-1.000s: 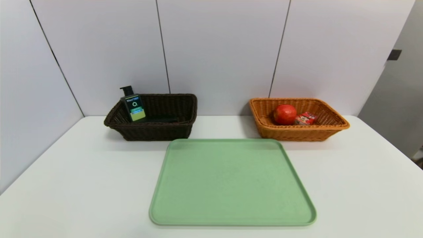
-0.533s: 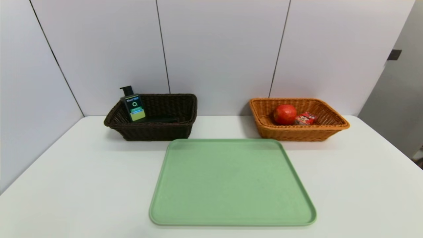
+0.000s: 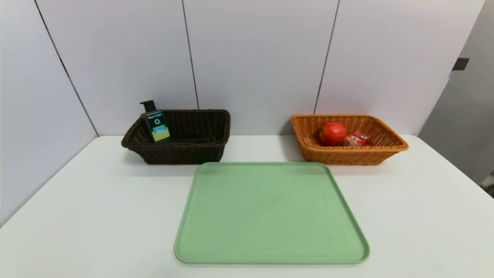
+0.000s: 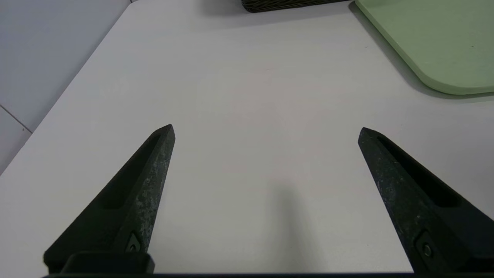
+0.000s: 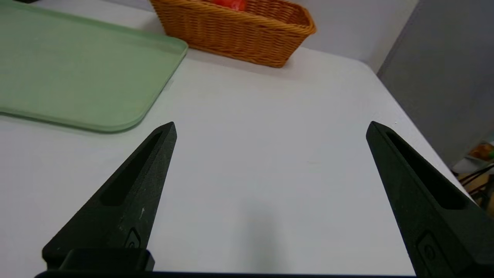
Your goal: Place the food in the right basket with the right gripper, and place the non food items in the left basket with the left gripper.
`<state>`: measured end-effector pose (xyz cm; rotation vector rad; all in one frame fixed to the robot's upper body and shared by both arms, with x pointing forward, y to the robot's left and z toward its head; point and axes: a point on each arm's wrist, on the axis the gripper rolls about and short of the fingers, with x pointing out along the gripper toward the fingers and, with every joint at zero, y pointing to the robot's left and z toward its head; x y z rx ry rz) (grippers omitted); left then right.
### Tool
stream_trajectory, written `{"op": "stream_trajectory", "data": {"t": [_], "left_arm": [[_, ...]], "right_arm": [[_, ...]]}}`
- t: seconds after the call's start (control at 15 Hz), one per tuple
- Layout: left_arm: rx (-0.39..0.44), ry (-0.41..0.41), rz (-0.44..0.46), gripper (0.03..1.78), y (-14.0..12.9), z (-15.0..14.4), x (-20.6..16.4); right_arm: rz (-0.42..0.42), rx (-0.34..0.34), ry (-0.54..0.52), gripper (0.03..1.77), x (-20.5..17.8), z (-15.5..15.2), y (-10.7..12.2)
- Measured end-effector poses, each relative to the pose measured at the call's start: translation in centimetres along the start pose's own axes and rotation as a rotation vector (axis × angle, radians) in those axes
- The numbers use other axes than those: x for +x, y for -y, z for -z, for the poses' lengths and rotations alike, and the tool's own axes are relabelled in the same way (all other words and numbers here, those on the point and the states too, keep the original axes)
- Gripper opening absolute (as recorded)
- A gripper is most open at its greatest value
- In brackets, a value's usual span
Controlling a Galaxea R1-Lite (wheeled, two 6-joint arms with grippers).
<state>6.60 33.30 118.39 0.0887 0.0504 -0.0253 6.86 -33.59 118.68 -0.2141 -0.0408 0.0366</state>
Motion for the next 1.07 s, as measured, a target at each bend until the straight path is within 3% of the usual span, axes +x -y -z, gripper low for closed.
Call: {"op": "stream_trajectory", "data": {"t": [0.27, 1.07], "left_arm": [[-0.010, -0.002, -0.003, 1.69, 0.00, 0.07, 0.03], [-0.047, -0.004, -0.007, 1.69, -0.01, 0.12, 0.05]], "right_arm": [[-0.026, 0.097, -0.034, 1.69, 0.02, 0.44, -0.14], [-0.026, 0.102, -0.037, 1.69, 0.03, 0.47, -0.15]]}}
